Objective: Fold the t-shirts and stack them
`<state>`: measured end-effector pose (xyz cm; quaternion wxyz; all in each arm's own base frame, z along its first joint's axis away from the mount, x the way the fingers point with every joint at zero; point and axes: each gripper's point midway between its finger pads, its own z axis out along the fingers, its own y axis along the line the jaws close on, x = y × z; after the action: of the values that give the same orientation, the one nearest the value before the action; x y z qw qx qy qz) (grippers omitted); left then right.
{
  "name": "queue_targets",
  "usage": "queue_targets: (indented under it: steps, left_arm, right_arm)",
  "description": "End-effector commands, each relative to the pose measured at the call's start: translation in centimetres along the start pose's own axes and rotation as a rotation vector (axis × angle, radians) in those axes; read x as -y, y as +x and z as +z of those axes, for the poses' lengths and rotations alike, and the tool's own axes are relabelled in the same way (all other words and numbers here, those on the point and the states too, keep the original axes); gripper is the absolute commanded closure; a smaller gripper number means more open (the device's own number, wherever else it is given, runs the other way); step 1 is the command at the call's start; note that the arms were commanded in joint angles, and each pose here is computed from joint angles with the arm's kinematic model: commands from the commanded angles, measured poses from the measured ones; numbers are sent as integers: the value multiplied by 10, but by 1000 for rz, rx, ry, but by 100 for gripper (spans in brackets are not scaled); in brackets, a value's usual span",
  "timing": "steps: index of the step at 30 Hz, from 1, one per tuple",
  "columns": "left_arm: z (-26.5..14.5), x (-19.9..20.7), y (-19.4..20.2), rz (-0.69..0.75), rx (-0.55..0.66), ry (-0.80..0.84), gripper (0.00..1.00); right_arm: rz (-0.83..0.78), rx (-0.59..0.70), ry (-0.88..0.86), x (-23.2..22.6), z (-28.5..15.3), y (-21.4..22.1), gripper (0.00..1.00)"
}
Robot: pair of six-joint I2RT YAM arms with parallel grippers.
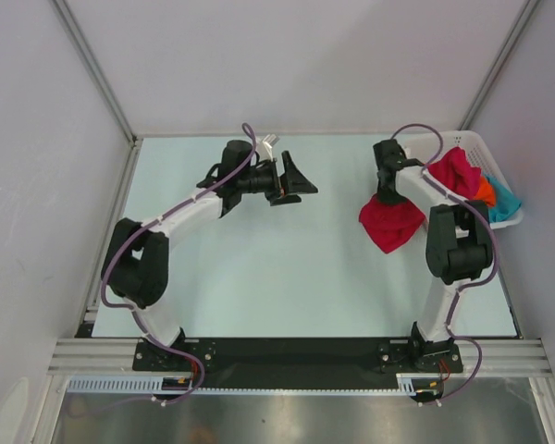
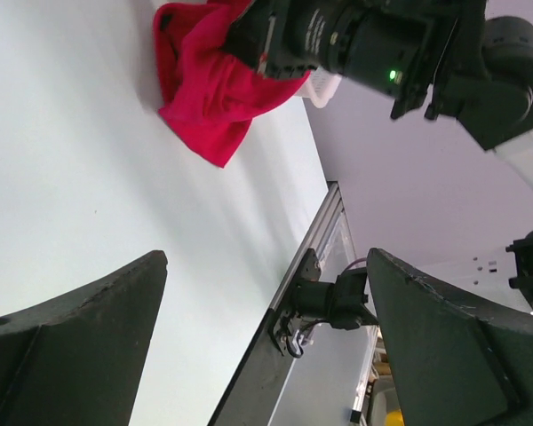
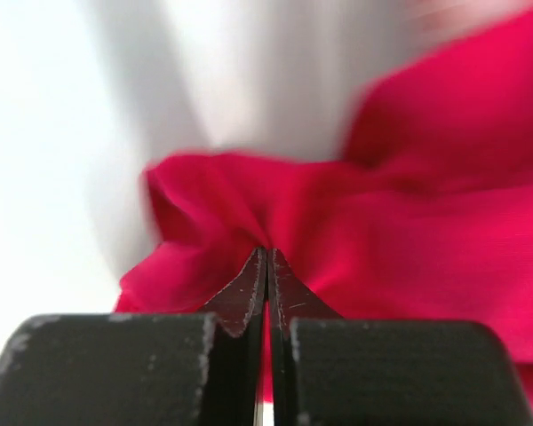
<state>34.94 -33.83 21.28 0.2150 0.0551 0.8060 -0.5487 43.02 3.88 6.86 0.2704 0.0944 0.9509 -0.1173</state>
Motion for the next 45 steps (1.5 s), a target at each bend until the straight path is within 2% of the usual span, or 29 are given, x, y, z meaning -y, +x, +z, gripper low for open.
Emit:
queue_targets:
  steps: [1,6,9,12,13,15,16,20,23,29,32,33,34,35,36,38,41,45]
  left_arm:
    - [-16,28,-3,64,32,59,0]
    - [-18,27,0,61,33,58,0]
    - [-20,28,2,63,32,59,0]
    - [-21,28,5,64,27,60,0]
    - [-21,26,5,61,25,58,0]
    - [-21,26,6,64,24,57,0]
    - [-21,25,6,66,25,56,0]
    - [-20,22,7,68,19,51,0]
    - [-16,20,5,62,14,50,0]
    - [-10,19,5,62,2,55,0]
    - [-10,17,8,62,-7,54,0]
    - [-10,16,9,62,-11,54,0]
    - [-10,16,11,63,-18,59,0]
    - [-9,16,11,63,-22,62,0]
    - [-9,16,12,64,-26,64,0]
    - [-9,18,12,69,-29,68,0]
    - [-10,18,13,73,-32,70,0]
    - [-9,16,13,71,-33,66,0]
  right_arm:
    - [54,139,57,38,-33,-46,100]
    - [151,300,141,86,-78,-106,100]
    - [282,408,217,137,-115,-152,100]
    - [381,452,273,185,-128,-174,100]
    - [413,504,278,196,-145,-192,100]
    - [430,495,354,218,-142,-198,100]
    - [442,542,380,228,-158,-212,100]
    - [477,605,490,257,-173,-226,100]
    - [469,609,485,259,-167,-232,100]
    - [415,398,462,243,-89,-199,100]
    - [398,304,373,227,-47,-178,100]
    - [397,276,359,223,-39,-172,96]
    - [390,257,347,220,-34,-169,85]
    - [380,233,330,215,-23,-165,67]
    - [377,225,323,213,-22,-164,58]
    - [380,231,310,212,-26,-165,31]
    - [399,295,290,215,-48,-179,24]
    - [409,401,284,214,-92,-195,23]
